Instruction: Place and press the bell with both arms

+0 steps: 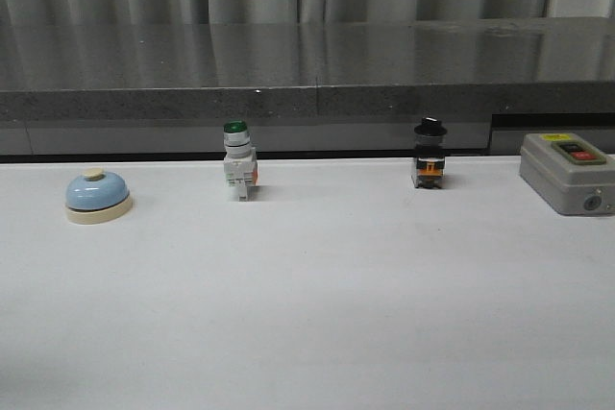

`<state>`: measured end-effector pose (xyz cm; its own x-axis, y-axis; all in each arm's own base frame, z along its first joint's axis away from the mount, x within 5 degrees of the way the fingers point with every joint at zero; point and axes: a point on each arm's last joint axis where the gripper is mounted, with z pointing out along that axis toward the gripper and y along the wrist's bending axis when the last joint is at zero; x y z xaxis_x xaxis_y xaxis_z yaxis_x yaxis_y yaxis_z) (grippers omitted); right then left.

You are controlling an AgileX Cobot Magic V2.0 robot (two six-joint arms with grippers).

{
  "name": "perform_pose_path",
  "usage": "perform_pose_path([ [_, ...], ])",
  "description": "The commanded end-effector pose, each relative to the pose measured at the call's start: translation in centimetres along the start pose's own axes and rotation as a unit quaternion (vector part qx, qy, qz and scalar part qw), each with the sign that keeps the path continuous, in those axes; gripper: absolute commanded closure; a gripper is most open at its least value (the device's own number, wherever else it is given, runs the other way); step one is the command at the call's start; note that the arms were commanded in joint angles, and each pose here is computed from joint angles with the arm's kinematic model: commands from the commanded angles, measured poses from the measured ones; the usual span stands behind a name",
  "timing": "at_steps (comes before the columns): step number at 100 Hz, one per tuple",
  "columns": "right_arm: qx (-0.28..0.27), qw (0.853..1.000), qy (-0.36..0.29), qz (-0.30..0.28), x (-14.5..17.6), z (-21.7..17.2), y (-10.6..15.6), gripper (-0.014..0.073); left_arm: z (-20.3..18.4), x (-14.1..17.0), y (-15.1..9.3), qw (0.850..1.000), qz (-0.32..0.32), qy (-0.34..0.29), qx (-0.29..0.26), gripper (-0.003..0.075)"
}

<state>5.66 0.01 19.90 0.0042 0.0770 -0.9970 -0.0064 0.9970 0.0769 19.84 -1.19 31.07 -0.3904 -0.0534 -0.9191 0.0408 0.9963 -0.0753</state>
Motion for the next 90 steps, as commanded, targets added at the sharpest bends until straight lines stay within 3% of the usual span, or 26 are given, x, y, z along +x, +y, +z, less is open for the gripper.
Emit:
perform_pose_path([
  [1,-0.006,0.999,-0.053,-0.002,-1.3,-0.2,0.1,0.0655,1.1,-2.6,0.0,0.999,-0.01,-0.041,-0.001,0.0089],
  [17,-0.006,0.999,-0.053,-0.002,-1.3,-0.2,0.1,0.0655,4.2,-4.0,-0.4,1.0,-0.008,0.01,0.005,0.0115],
  [33,-0.006,0.999,-0.053,-0.002,-1.3,-0.2,0.1,0.0655,7.3,-4.9,-2.4,0.997,0.007,0.076,0.034,0.0135],
  [61,-0.006,0.999,-0.053,-0.002,-1.3,-0.2,0.1,0.0655,13.3,-4.9,-5.6,0.979,0.031,0.19,0.066,0.0156],
  [90,-0.006,0.999,-0.053,-0.002,-1.3,-0.2,0.1,0.0655,19.0,-3.2,-6.2,0.96,0.034,0.271,0.064,0.0156],
])
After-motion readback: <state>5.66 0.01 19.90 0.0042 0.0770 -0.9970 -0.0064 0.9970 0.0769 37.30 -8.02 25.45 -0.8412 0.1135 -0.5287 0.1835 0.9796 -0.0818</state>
